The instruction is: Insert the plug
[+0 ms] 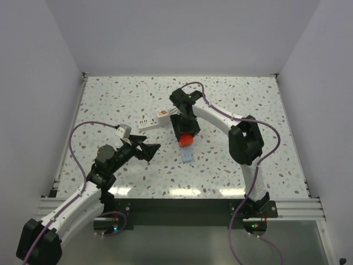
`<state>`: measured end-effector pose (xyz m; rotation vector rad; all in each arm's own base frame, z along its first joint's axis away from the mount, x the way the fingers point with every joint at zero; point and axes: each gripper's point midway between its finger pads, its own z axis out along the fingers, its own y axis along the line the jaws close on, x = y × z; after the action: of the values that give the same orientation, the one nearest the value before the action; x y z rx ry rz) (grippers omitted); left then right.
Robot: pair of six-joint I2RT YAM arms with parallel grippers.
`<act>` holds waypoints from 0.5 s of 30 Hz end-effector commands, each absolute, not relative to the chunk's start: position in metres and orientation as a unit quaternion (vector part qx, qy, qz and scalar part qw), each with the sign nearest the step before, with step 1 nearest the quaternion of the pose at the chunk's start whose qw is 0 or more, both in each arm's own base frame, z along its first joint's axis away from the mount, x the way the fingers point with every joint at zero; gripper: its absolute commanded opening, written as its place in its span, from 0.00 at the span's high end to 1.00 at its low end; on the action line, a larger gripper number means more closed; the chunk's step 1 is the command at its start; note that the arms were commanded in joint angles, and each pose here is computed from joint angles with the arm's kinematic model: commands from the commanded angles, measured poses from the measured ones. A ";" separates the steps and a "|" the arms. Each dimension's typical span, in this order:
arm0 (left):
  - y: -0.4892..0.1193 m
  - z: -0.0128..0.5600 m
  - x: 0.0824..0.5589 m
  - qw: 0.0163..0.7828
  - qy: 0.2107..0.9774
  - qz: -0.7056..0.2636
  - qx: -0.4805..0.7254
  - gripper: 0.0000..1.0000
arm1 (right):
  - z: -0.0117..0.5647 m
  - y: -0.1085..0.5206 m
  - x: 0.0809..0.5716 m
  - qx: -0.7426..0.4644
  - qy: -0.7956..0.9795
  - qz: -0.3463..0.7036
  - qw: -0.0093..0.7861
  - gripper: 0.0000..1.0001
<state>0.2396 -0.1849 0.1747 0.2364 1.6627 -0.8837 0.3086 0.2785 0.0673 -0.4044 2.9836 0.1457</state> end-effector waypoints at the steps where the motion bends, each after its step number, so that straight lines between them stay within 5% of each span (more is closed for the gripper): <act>1: -0.182 0.179 0.243 0.595 0.705 -0.374 0.098 0.00 | -0.018 0.288 0.352 -0.173 0.978 0.015 0.114 1.00; 15: -0.179 0.175 0.247 0.594 0.712 -0.363 0.092 0.00 | -0.034 0.287 0.356 -0.173 0.978 0.013 0.119 1.00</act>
<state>0.2425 -0.1826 0.1726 0.2206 1.6702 -0.8669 0.3113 0.2787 0.0630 -0.4087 2.9912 0.1518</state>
